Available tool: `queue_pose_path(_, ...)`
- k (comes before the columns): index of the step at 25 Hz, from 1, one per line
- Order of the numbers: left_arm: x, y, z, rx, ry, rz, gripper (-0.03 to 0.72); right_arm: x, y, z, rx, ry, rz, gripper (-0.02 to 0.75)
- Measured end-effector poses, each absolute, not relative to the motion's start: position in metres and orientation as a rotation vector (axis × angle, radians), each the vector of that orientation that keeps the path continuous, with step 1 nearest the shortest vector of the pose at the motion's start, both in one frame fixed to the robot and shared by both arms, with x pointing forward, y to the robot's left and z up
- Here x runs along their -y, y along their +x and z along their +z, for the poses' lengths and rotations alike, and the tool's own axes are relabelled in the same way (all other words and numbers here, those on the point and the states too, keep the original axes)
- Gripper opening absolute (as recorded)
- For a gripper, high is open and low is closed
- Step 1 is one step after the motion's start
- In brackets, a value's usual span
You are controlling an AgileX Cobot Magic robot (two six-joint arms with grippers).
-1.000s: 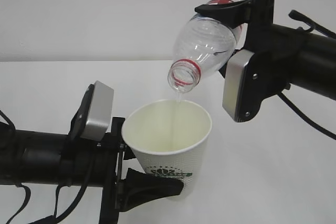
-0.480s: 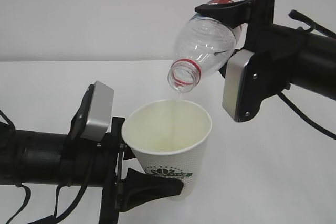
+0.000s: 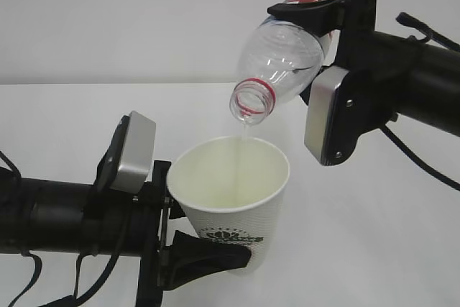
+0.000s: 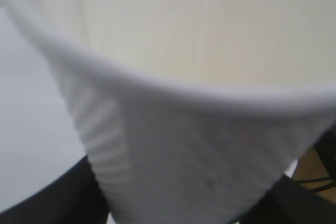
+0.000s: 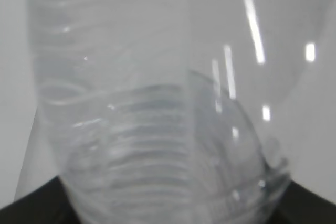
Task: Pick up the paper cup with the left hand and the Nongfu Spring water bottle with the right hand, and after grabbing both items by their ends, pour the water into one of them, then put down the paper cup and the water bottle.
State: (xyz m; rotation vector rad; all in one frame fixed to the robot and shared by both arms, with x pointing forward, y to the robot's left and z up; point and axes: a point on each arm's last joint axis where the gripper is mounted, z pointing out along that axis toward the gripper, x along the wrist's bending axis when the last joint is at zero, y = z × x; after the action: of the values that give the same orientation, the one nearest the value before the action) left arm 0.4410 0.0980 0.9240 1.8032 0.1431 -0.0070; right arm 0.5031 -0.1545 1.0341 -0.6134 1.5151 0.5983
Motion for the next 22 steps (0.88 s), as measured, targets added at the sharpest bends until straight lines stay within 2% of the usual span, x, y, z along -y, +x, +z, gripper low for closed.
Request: queue_pose_path(22, -0.098, 0.441, 0.924, -0.143, 1.803, -0.007, 0.461, 0.154, 0.5027, 1.0367, -1.489, -0.604, 0.615, 0.452)
